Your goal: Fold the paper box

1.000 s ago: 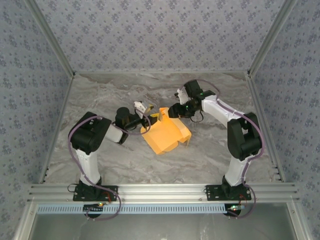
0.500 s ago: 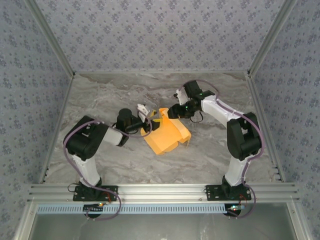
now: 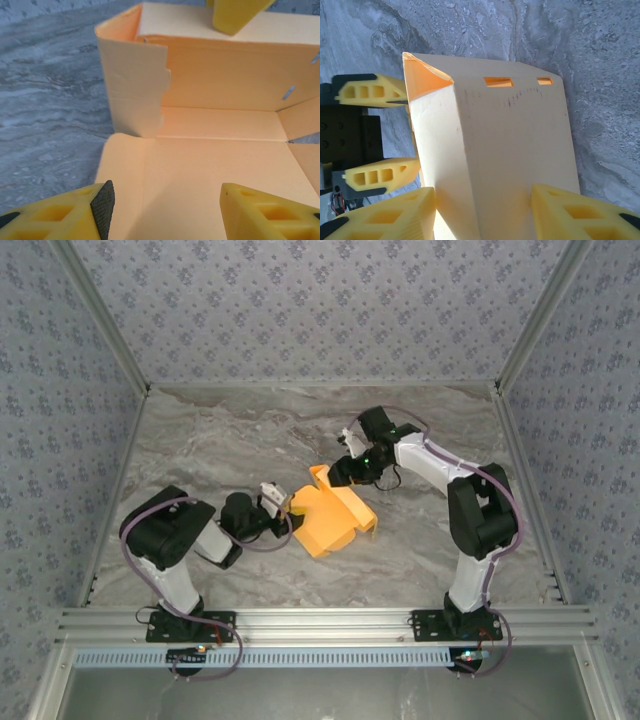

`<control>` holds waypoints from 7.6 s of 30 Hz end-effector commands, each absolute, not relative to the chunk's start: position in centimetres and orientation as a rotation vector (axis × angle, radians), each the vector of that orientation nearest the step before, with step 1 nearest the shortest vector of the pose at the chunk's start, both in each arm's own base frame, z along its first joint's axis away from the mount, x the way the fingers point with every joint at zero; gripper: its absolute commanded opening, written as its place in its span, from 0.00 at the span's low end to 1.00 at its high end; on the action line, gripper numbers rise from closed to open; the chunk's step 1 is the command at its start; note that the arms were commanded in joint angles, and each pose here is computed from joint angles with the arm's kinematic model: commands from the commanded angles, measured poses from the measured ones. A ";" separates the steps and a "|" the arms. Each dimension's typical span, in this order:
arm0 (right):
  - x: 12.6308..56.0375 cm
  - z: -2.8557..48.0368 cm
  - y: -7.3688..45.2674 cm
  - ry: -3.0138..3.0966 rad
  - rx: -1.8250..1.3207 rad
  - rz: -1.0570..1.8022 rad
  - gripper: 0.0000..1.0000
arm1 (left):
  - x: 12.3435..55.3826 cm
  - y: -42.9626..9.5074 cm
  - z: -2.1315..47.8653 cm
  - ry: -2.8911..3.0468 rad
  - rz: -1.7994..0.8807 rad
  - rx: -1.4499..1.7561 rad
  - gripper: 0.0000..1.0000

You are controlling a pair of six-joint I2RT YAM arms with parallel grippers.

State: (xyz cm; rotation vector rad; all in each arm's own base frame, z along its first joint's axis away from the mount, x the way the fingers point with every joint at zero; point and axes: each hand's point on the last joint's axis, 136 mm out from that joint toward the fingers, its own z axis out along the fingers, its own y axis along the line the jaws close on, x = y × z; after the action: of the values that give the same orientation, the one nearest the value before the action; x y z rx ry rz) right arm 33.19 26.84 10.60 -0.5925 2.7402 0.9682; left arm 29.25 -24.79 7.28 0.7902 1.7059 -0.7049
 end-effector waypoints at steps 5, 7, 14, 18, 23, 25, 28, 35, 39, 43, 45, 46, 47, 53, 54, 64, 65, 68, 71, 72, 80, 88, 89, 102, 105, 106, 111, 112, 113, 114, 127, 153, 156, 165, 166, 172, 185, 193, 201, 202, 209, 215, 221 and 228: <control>30.9 10.9 28.6 2.749 -0.713 1.114 0.54 | 31.0 -23.2 11.1 1.578 -0.569 0.775 0.60; 30.6 10.8 29.0 2.753 -0.735 1.121 0.54 | 31.1 -23.3 11.0 1.575 -0.556 0.801 0.60; 30.1 10.6 29.7 2.756 -0.768 1.167 0.52 | 31.5 -25.0 10.5 1.558 -0.623 0.856 0.59; 29.5 10.8 30.3 2.746 -0.807 1.195 0.52 | 31.4 -25.6 9.8 1.568 -0.613 0.877 0.57; 28.8 10.7 30.8 2.750 -0.851 1.200 0.52 | 31.2 -26.6 8.7 1.584 -0.608 0.927 0.41; 28.8 10.5 30.8 2.755 -0.850 1.194 0.52 | 30.9 -27.0 8.5 1.573 -0.617 0.943 0.36; 29.0 10.2 30.6 2.770 -0.837 1.173 0.52 | 30.8 -27.3 8.5 1.565 -0.619 0.949 0.33; 29.4 9.7 30.3 2.777 -0.800 1.136 0.51 | 31.2 -27.6 8.1 1.599 -0.567 0.927 0.27; 29.4 9.8 30.5 2.773 -0.790 1.161 0.51 | 31.7 -28.1 8.3 1.594 -0.547 0.881 0.27; 29.1 10.0 30.7 2.764 -0.798 1.196 0.51 | 32.0 -29.3 8.0 1.584 -0.528 0.881 0.30; 29.0 10.0 30.7 2.762 -0.804 1.200 0.51 | 32.3 -29.6 7.8 1.588 -0.537 0.868 0.30; 28.9 10.0 30.7 2.763 -0.808 1.202 0.51 | 32.4 -29.6 7.7 1.592 -0.538 0.863 0.30; 28.9 9.9 30.7 2.764 -0.808 1.200 0.51 | 32.4 -29.7 7.8 1.594 -0.540 0.858 0.30; 29.1 9.8 30.7 2.764 -0.794 1.209 0.51 | 32.6 -29.6 7.8 1.599 -0.534 0.849 0.15; 29.1 9.9 30.7 2.762 -0.792 1.211 0.50 | 32.5 -29.6 7.8 1.596 -0.534 0.851 0.12; 28.9 9.6 30.6 2.763 -0.737 1.195 0.51 | 31.5 -29.8 7.2 1.624 -0.455 0.841 0.00; 28.7 9.5 30.6 2.771 -0.723 1.196 0.52 | 31.5 -29.9 7.3 1.621 -0.457 0.843 0.00; 29.3 10.2 30.7 2.728 -0.688 1.209 0.57 | 31.2 -29.9 7.3 1.613 -0.472 0.840 0.00; 30.0 12.0 30.7 2.688 -0.643 1.225 0.61 | 30.9 -29.8 7.0 1.619 -0.474 0.852 0.00; 30.3 12.7 30.6 2.668 -0.623 1.237 0.62 | 30.8 -29.8 7.0 1.623 -0.477 0.858 0.00; 32.8 14.2 28.9 2.632 -0.479 1.181 0.65 | 30.8 -29.9 7.1 1.630 -0.516 0.846 0.12; 32.9 11.8 28.0 2.695 -0.481 1.050 0.63 | 31.3 -29.8 8.2 1.610 -0.568 0.808 0.25; 32.9 11.5 28.0 2.704 -0.480 1.044 0.62 | 31.3 -29.8 8.3 1.603 -0.580 0.802 0.26; 33.1 8.8 28.6 2.797 -0.538 0.822 0.56 | 31.6 -29.8 9.4 1.526 -0.602 0.830 0.28; 33.1 8.3 28.6 2.810 -0.535 0.793 0.55 | 31.8 -30.3 9.3 1.529 -0.658 0.832 0.25; 32.8 8.0 28.3 2.835 -0.524 0.772 0.55 | 31.6 -30.6 9.2 1.524 -0.670 0.847 0.25; 32.3 7.1 27.7 2.873 -0.516 0.698 0.53 | 31.4 -30.7 9.2 1.517 -0.677 0.863 0.18; 32.2 7.0 27.7 2.878 -0.510 0.701 0.53 | 31.3 -30.7 9.2 1.517 -0.677 0.866 0.17; 32.1 7.0 27.8 2.880 -0.508 0.707 0.53 | 31.3 -30.7 9.1 1.519 -0.668 0.863 0.15; 31.9 6.9 27.8 2.884 -0.504 0.720 0.53 | 31.6 -30.5 9.1 1.527 -0.646 0.847 0.14; 28.7 8.4 31.5 2.848 -0.352 0.968 0.52 | 34.3 -29.3 6.8 1.661 -0.432 0.662 0.01; 30.8 20.0 18.0 1.743 -0.581 0.447 0.78 | 34.4 -23.2 10.8 1.695 -0.439 0.476 0.00; 29.3 18.5 18.8 1.682 -0.733 0.439 0.78 | 34.6 -22.3 11.3 1.708 -0.452 0.450 0.00; 28.1 15.1 21.7 1.657 -1.010 0.535 0.69 | 34.7 -19.4 12.2 1.731 -0.475 0.407 0.00; 27.8 15.1 22.4 1.642 -1.043 0.573 0.68 | 34.6 -19.3 12.2 1.733 -0.479 0.406 0.00; 27.3 14.6 26.5 1.566 -1.169 0.584 0.66 | 34.2 -19.8 12.9 1.720 -0.537 0.406 0.00; 28.3 15.4 30.1 1.543 -1.060 0.547 0.52 | 34.7 -19.1 12.7 1.738 -0.528 0.326 0.00; 29.6 13.8 30.2 1.615 -0.925 0.489 0.54 | 34.8 -18.3 10.9 1.769 -0.411 0.267 0.00; 31.7 13.6 29.7 1.688 -0.784 0.438 0.43 | 34.2 -19.7 9.4 1.789 -0.373 0.244 0.00; 32.0 13.3 29.9 1.700 -0.777 0.425 0.38 | 34.0 -19.8 9.2 1.791 -0.358 0.238 0.00; 33.7 11.1 29.7 1.728 -0.626 0.243 0.32 | 33.7 -19.9 8.4 1.807 -0.301 0.134 0.02; 35.0 10.3 28.8 1.744 -0.517 0.133 0.30 | 33.3 -21.0 8.0 1.845 -0.403 0.050 0.15; 35.7 9.1 28.4 1.792 -0.430 0.090 0.28 | 32.5 -21.9 7.5 1.875 -0.508 -0.015 0.25; 35.7 7.3 27.2 1.829 -0.325 0.048 0.21 | 31.7 -23.6 8.0 1.857 -0.579 0.000 0.36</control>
State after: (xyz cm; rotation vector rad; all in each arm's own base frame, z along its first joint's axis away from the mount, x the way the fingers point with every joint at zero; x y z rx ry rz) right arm 35.67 27.10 7.09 -0.4057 1.8376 0.0295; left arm 32.20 -21.82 7.73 -0.0082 1.8569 -0.4730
